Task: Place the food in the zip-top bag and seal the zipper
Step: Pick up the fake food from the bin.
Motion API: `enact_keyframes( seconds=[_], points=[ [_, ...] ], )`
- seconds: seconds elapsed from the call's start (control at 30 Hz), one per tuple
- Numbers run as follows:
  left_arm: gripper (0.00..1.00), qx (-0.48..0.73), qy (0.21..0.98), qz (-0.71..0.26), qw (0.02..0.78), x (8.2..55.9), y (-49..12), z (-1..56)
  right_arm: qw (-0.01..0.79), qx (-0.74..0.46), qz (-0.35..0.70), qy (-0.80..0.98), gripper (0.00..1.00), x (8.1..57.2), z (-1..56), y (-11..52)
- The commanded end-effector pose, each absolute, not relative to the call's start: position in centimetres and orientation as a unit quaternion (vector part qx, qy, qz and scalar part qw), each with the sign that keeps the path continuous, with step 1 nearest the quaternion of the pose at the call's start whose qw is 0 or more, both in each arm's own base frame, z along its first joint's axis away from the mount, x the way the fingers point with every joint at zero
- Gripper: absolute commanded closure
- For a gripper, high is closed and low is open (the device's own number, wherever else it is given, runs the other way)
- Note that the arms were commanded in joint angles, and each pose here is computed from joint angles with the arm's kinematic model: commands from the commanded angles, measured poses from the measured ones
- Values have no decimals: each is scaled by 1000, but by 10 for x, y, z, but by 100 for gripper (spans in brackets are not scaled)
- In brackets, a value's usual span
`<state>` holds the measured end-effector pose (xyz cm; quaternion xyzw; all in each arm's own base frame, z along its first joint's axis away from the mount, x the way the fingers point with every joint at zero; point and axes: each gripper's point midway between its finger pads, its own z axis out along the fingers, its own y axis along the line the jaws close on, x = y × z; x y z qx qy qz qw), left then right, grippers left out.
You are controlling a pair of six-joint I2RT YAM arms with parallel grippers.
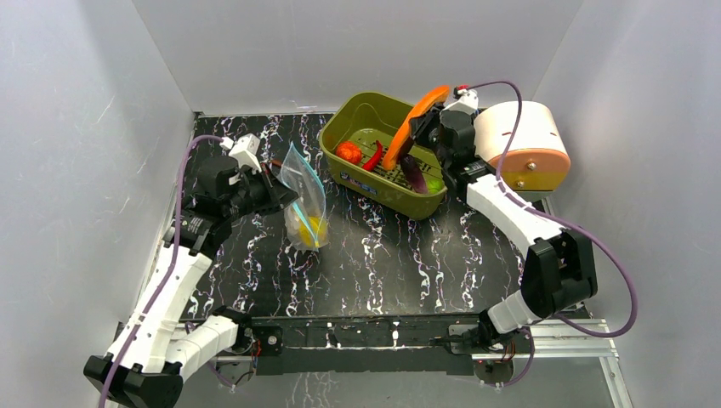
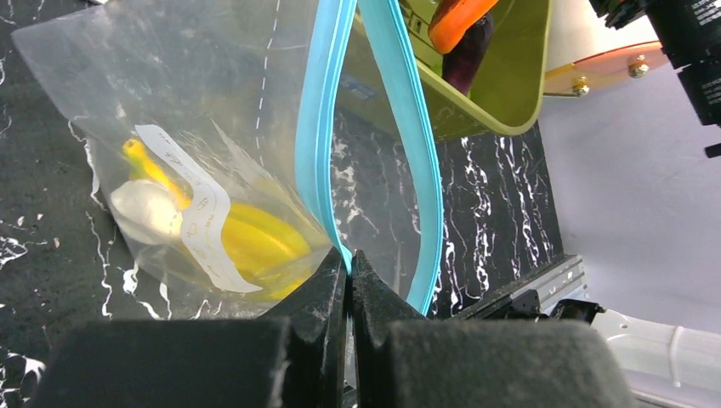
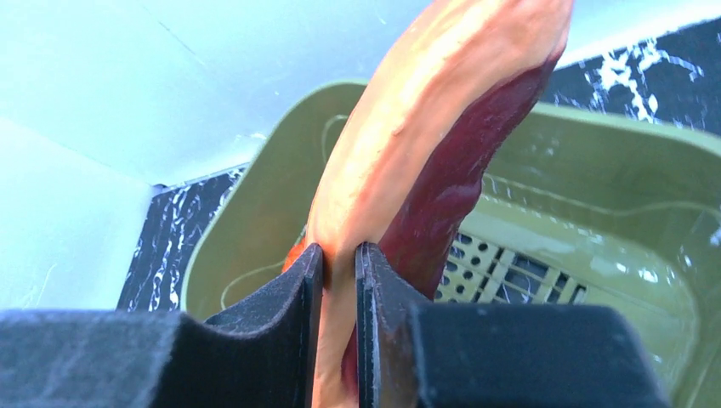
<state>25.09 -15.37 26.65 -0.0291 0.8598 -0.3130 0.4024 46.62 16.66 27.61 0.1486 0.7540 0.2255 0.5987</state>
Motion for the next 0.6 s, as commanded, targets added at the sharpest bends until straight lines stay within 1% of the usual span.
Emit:
enact_keyframes(
  seconds=[0.0, 0.27, 0.4, 0.57],
  points=[
    [100, -5, 833, -348, 430, 247, -163, 305, 700, 88, 261, 659, 100, 462, 359, 172],
    [100, 29, 837, -372, 400, 238, -174, 292, 729, 36, 272, 628, 100, 440, 400, 175],
    [100, 24, 847, -375, 375, 237, -177, 284, 734, -6, 295, 612, 100, 424, 423, 185],
    [100, 14, 845, -397, 357, 240, -186, 284, 708, -54, 351, 610, 100, 396, 431, 207]
  ],
)
